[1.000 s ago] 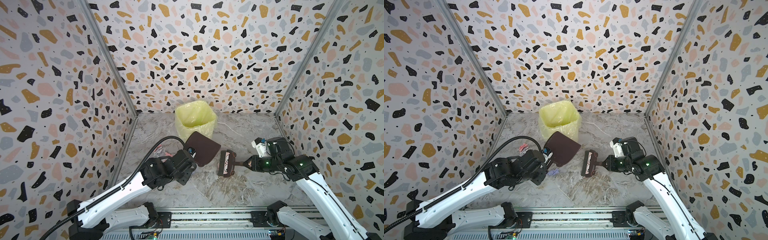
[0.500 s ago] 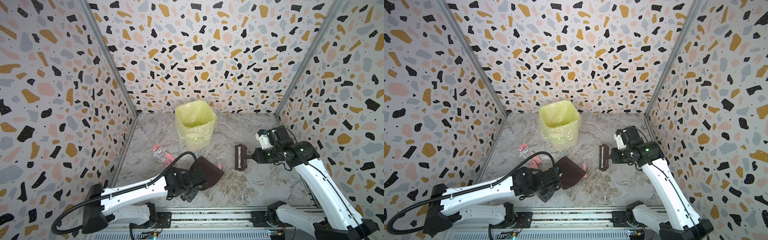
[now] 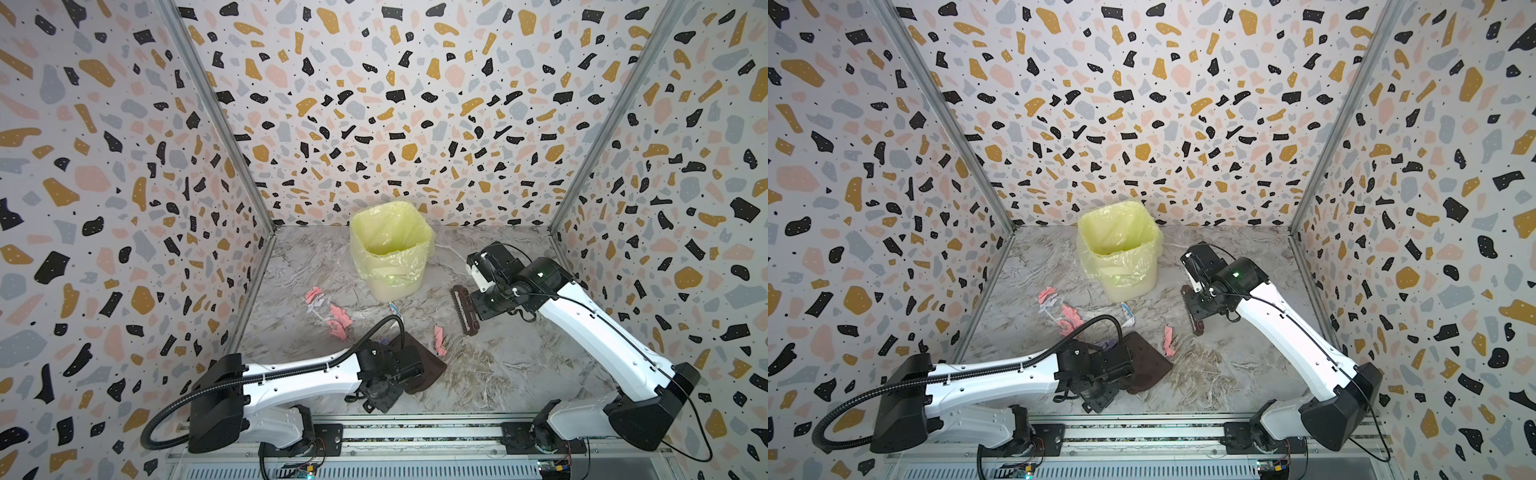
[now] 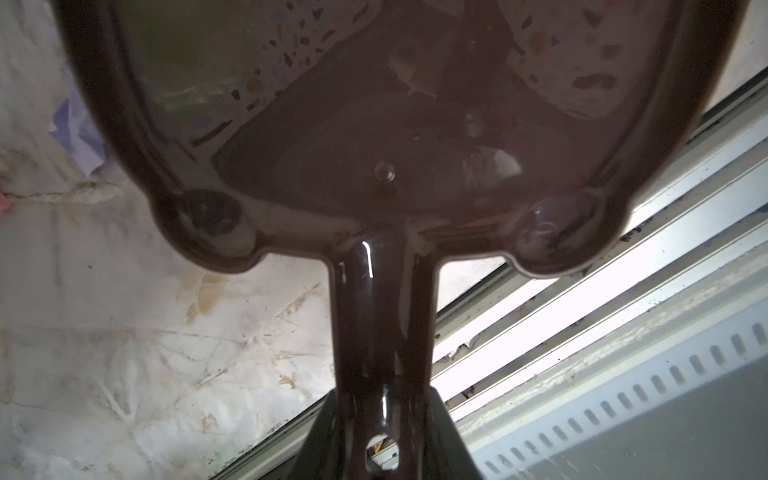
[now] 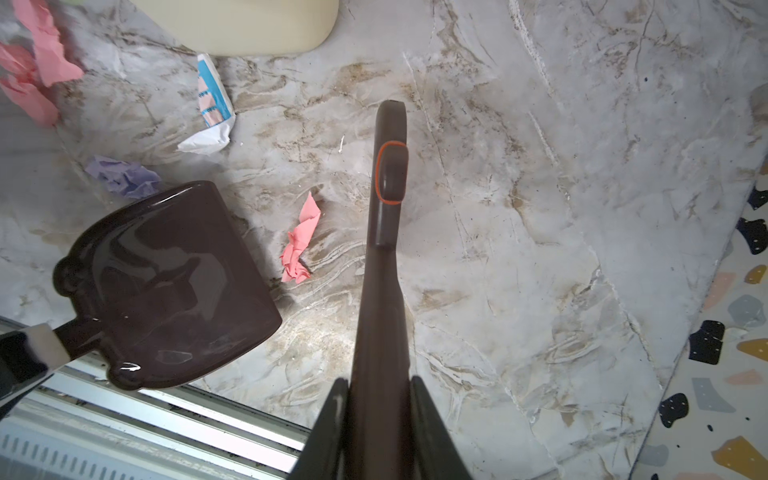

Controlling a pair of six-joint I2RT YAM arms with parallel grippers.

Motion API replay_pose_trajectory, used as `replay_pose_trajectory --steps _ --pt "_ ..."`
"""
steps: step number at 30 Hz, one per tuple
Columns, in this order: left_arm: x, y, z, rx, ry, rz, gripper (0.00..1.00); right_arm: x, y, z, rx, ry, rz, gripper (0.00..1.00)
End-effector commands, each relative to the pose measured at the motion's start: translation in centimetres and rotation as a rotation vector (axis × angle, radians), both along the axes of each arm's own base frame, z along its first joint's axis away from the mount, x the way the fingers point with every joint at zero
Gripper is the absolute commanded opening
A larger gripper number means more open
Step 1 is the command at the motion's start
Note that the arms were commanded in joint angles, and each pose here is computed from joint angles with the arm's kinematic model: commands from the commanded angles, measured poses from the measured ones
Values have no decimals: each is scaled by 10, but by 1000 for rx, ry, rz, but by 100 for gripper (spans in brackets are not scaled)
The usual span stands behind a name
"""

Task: Sweep away the paper scraps from the table
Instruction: 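Set the dustpan flat by the pink scrap while right gripper brings brush behind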

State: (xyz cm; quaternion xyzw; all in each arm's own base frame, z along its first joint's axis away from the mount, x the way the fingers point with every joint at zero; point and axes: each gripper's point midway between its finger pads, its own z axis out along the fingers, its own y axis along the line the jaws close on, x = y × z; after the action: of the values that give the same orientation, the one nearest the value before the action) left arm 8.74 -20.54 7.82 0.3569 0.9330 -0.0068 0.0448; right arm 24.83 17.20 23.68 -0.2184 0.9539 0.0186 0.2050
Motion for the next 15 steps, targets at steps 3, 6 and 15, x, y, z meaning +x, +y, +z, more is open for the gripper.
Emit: replay_pose_trajectory --steps 3,6,15 --pt "0 -12 -2 -20 5 -41 0 6 10 12 -18 -64 35 0" --pt "1 -16 -5 -11 7 -58 0 6 17 7 -30 -54 54 0" --pt "7 -26 -13 -9 -7 -87 0 7 28 -2 -47 -35 88 0"
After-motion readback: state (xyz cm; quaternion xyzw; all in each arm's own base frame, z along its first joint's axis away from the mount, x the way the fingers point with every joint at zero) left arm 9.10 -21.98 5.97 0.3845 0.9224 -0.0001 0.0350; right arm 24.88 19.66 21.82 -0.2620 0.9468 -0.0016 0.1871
